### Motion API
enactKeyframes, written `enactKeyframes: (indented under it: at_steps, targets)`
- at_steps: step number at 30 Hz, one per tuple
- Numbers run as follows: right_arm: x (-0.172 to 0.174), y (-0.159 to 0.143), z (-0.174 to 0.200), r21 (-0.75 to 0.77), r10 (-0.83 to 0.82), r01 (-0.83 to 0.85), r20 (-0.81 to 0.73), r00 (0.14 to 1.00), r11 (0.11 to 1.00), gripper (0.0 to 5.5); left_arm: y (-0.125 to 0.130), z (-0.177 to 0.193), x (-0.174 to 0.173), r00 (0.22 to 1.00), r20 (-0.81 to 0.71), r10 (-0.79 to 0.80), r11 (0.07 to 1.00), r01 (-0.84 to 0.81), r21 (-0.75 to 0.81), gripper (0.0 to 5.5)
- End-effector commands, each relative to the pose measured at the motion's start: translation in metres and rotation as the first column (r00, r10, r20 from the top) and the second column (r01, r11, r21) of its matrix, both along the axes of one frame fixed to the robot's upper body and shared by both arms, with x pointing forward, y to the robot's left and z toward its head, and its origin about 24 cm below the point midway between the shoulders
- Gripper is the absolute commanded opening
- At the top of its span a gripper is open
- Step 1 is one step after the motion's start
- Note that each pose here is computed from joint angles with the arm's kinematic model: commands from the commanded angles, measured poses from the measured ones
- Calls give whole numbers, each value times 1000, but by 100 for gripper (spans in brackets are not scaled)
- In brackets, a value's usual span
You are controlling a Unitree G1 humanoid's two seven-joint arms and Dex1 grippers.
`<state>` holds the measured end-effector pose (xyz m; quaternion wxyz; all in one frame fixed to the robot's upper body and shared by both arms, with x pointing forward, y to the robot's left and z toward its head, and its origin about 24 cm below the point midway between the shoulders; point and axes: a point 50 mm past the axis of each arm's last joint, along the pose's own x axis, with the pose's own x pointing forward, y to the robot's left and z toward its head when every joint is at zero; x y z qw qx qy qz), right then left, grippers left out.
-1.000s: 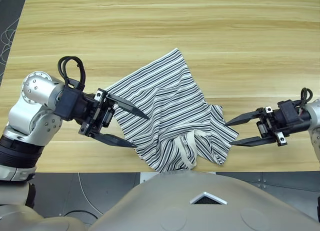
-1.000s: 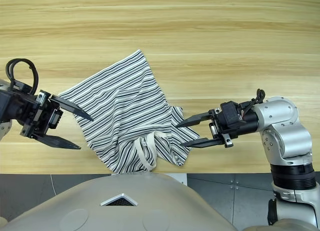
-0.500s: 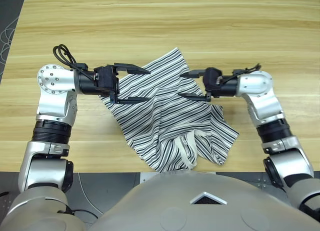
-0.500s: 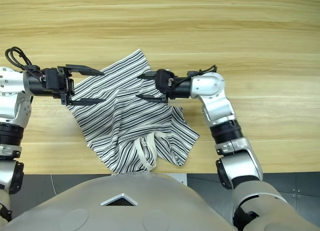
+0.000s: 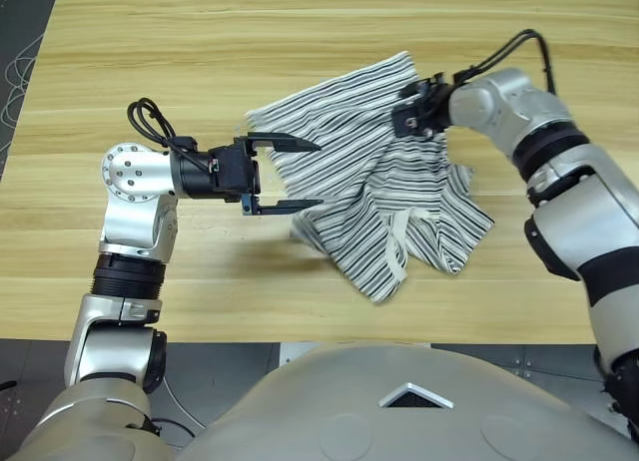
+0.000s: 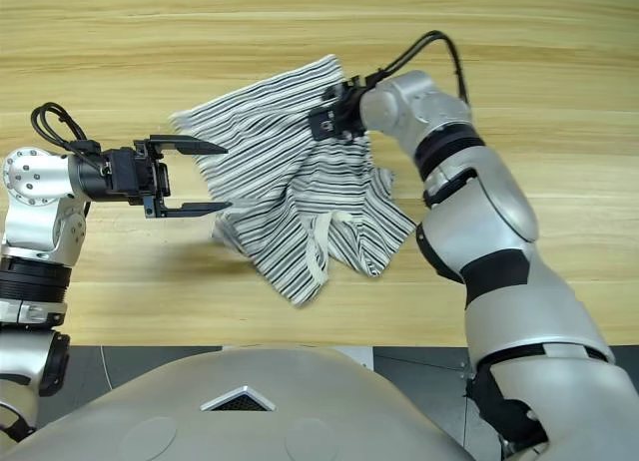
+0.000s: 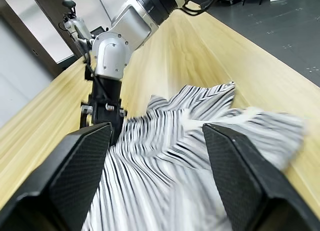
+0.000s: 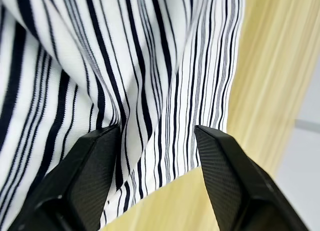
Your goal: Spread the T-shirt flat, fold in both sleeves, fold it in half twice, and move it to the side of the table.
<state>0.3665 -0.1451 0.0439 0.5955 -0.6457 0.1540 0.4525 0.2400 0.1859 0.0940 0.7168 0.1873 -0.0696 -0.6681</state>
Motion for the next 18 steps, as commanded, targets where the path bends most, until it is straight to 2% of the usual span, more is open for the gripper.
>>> enactKeyframes:
  at_steps: [1, 4, 7, 9, 11, 15, 18]
  targets:
    - [-26, -54, -37, -116, -182, 166, -139, 974, 979, 278, -5, 7, 1, 1000, 10, 9, 1000, -9, 9, 339]
    - [-31, -72, -39, -106, -246, 232, -146, 958, 967, 278, -8, 14, 2, 1000, 12, -3, 1000, 3, 22, 339]
    - [-28, -64, -38, -47, -241, 237, -127, 962, 970, 278, -9, 15, 7, 1000, 3, 21, 1000, -21, 3, 339]
    - [-26, -53, -38, 7, -225, 227, -110, 968, 974, 278, -18, 5, 17, 994, -14, 105, 994, -106, -38, 339]
    - [-24, -47, -37, 38, -219, 223, -102, 971, 974, 278, -28, -15, 33, 966, -32, 255, 964, -257, -72, 339]
    - [-23, -44, -36, 61, -222, 229, -102, 970, 972, 278, -36, -68, 62, 874, 28, 485, 867, -485, 112, 339]
    - [-23, -44, -36, 64, -224, 231, -101, 969, 971, 278, -27, -89, 67, 842, 88, 532, 810, -537, 235, 339]
